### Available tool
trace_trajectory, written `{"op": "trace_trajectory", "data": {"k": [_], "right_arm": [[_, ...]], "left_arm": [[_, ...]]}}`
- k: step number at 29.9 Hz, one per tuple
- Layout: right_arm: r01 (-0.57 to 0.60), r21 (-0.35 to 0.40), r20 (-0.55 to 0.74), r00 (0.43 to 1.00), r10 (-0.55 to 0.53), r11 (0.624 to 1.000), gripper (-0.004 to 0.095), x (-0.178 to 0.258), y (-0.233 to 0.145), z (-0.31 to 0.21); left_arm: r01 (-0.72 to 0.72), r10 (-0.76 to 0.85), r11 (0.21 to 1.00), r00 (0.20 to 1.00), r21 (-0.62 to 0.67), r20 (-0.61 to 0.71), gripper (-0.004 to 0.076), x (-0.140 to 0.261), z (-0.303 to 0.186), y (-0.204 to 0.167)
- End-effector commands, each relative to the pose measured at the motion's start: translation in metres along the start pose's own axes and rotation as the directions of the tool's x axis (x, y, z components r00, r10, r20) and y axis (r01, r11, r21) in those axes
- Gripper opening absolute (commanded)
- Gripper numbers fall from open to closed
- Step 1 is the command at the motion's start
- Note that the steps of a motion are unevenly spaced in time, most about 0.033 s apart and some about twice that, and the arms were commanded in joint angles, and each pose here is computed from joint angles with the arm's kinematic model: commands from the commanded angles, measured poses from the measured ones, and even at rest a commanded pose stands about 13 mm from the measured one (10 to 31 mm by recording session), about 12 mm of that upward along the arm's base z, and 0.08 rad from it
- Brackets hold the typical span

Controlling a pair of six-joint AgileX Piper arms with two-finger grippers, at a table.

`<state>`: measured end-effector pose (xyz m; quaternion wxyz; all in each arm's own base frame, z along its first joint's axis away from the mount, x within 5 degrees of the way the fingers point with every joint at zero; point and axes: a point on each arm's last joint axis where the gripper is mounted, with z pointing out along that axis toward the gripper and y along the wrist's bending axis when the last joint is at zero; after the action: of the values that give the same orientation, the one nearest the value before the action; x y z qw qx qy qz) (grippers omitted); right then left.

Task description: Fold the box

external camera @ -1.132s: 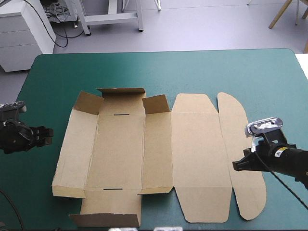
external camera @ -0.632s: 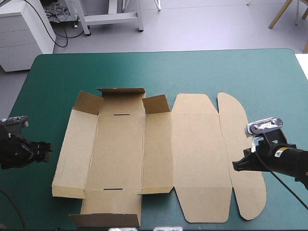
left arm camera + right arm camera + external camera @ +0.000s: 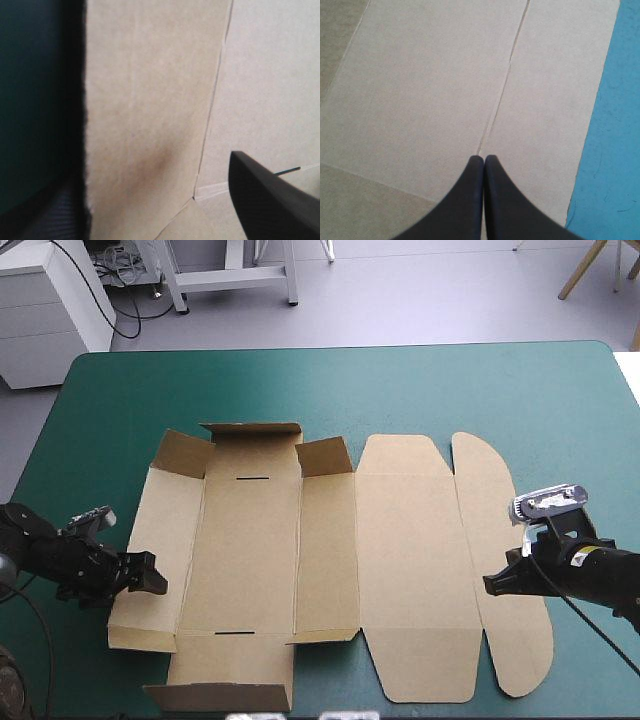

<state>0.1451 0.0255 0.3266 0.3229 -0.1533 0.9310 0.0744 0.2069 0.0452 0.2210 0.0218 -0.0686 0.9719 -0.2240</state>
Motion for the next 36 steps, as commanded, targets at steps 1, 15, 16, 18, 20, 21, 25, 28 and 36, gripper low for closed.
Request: {"op": "trace_trajectory", "data": {"k": [1,15,16,18,20,21,25,28,36], "right_arm": [[0.001,0.016,0.076,0.997,-0.002,1.0,-0.0019,-0.008,-0.001,-0.008],[0.001,0.017,0.077,0.997,-0.002,1.0,-0.0019,-0.008,-0.001,-0.008],[0.001,0.017,0.077,0.997,-0.002,1.0,-0.0019,-0.008,-0.001,-0.008],[0.001,0.017,0.077,0.997,-0.002,1.0,-0.0019,-0.008,-0.001,-0.008],[0.001,0.017,0.077,0.997,-0.002,1.0,-0.0019,-0.008,-0.001,-0.008],[0.001,0.017,0.077,0.997,-0.002,1.0,-0.0019,-0.008,-0.001,-0.008],[0.001,0.017,0.078,0.997,-0.002,1.0,-0.0019,-0.008,-0.001,-0.008],[0.001,0.017,0.079,0.997,-0.002,1.0,-0.0019,-0.009,-0.001,-0.008],[0.001,0.017,0.079,0.997,-0.002,1.0,-0.0019,-0.009,-0.001,-0.008]], "left_arm": [[-0.022,0.022,0.993,1.0,0.116,0.004,0.0532,0.003,0.0,-0.012],[-0.065,0.066,0.978,0.998,0.199,0.001,0.0517,0.007,0.005,-0.018],[-0.07,0.071,0.978,0.997,0.198,0.004,0.0514,0.007,0.005,-0.018],[-0.072,0.07,0.98,0.997,0.184,0.013,0.0495,0.006,0.006,-0.016],[-0.069,0.068,0.982,0.998,0.178,0.013,0.0444,0.005,0.007,-0.015],[-0.065,0.065,0.982,0.998,0.176,0.01,0.0407,0.005,0.008,-0.014],[-0.05,0.054,0.982,0.998,0.182,-0.014,0.0248,0.002,0.012,-0.011],[-0.04,0.047,0.982,0.998,0.185,-0.033,0.0139,0.001,0.016,-0.009],[-0.077,0.077,0.986,0.997,0.149,0.004,-0.001,-0.004,0.018,-0.004]]}}
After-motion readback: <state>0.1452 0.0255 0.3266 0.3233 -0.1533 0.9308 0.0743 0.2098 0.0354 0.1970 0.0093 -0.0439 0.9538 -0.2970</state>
